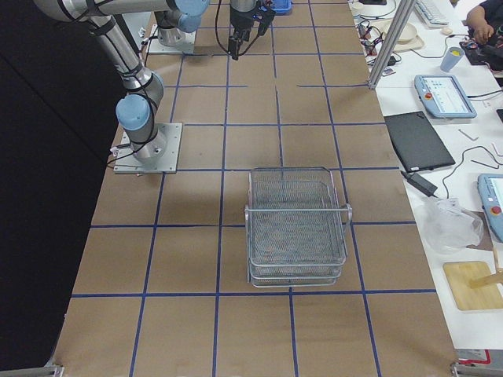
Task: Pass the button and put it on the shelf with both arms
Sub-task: 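Lift the button with the left gripper while the right gripper rotates upward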
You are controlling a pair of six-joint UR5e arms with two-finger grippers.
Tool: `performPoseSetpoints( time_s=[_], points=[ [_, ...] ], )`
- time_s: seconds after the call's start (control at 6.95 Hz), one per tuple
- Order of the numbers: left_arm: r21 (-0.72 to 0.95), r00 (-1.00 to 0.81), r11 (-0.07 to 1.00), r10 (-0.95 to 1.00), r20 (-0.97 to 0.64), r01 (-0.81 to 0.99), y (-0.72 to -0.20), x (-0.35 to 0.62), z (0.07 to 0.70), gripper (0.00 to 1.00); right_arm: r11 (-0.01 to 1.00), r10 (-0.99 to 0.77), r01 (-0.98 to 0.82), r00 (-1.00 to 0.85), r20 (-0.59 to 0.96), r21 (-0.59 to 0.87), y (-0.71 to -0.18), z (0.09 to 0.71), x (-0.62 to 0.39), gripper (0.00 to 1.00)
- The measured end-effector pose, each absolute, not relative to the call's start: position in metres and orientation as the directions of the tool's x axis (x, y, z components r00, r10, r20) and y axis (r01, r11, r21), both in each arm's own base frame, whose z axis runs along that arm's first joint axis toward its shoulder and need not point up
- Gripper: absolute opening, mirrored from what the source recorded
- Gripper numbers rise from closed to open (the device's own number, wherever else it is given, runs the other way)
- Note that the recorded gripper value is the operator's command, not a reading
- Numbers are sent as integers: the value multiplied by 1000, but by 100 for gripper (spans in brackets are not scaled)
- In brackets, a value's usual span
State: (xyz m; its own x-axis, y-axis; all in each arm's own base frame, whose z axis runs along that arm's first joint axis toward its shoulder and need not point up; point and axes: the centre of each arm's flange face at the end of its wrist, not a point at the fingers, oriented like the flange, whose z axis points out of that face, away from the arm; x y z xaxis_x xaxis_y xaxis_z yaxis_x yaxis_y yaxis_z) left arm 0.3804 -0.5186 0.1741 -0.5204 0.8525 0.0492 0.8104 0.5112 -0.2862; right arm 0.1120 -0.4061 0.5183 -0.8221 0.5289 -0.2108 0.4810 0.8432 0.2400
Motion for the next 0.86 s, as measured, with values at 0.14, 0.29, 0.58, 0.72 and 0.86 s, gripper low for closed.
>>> performPoseSetpoints(
  time_s=[0.14,0.29,0.58,0.72,0.86],
  points=[
    [-285,-518,509,854,48,812,-518,381,175,32,776,622,539,-741,-253,327,-408,517,120,100],
    [-285,-518,509,854,49,813,-518,380,176,27,692,714,585,-642,-280,424,-414,515,128,100],
    [-283,-519,510,854,48,813,-517,379,181,21,561,817,600,-514,-263,570,-430,500,134,100],
    [-280,-519,509,854,42,814,-516,379,186,21,520,843,588,-472,-260,619,-435,497,132,100],
    [-275,-517,505,856,33,818,-516,374,204,19,478,868,568,-421,-263,670,-443,492,127,100]
  ],
)
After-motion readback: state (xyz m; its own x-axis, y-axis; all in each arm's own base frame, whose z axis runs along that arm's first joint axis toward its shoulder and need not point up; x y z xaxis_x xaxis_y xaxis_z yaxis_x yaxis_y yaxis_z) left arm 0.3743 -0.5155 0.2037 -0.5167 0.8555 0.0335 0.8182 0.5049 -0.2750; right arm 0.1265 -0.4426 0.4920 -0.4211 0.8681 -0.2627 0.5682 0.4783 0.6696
